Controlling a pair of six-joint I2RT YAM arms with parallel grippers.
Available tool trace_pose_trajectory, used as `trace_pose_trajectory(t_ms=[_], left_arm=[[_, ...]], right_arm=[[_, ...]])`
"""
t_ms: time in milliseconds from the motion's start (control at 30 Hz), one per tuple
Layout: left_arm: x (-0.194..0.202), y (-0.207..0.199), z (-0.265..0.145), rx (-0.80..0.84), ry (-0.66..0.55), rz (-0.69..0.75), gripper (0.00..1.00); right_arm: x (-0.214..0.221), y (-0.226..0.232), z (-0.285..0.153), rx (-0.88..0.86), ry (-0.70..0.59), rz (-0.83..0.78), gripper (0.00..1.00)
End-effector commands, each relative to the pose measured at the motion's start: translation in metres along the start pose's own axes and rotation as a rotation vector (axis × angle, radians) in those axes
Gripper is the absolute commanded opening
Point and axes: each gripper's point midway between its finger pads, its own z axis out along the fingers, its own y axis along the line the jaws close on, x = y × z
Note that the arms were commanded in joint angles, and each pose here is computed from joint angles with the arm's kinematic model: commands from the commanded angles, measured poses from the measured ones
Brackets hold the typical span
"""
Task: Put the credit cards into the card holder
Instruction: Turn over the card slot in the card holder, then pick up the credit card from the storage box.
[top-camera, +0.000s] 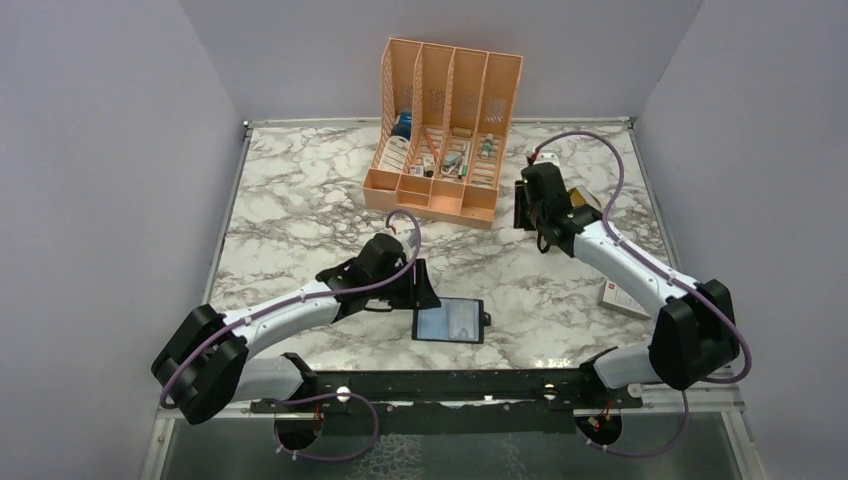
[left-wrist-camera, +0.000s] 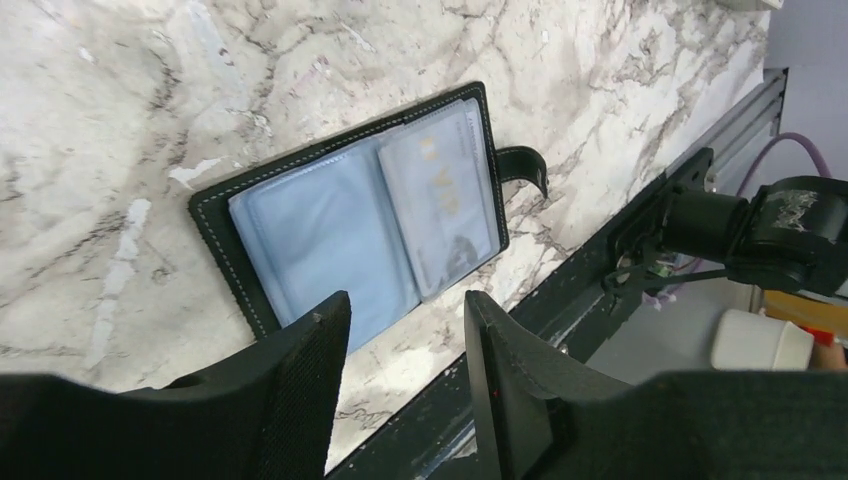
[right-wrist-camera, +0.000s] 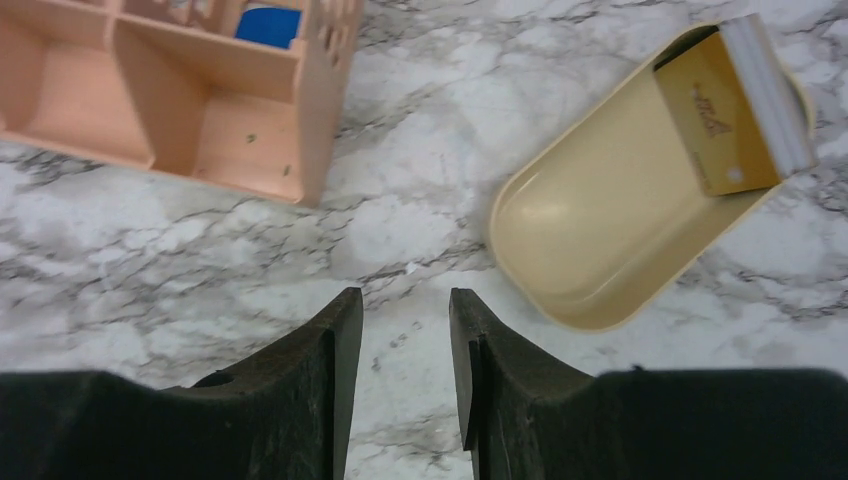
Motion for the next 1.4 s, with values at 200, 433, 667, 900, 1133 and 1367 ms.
trace_pose_trajectory(t_ms=[200, 433, 667, 900, 1133, 1367], left_arm=[[-0.035, -0.011, -0.038, -0.071, -0.125, 0.234, 0.55], [-0.048, -0.025, -0.067, -0.096, -0.133, 0.365, 0.67], [-0.064, -0.015, -0.092, -0.191, -0.22, 0.488, 0.7], [-0.068, -0.008, -0.099, -0.228, -0.259, 0.491, 0.7], [-0.072, -0.007, -0.103, -0.242, -0.283, 0.505, 0.71], [-0.074, -0.008, -0.106, -0.243, -0.297, 0.503, 0.71]], right_arm=[[-0.044, -0.108, 0.048, 0.351, 0.001, -0.129, 0.47], [-0.052, -0.148, 0.073, 0.463, 0.051, -0.188, 0.45], [-0.055, -0.166, 0.095, 0.523, 0.112, -0.291, 0.45], [-0.043, -0.176, 0.116, 0.506, 0.191, -0.313, 0.46], [-0.031, -0.185, 0.123, 0.513, 0.232, -0.322, 0.5], [-0.02, -0.193, 0.127, 0.544, 0.265, -0.334, 0.5]])
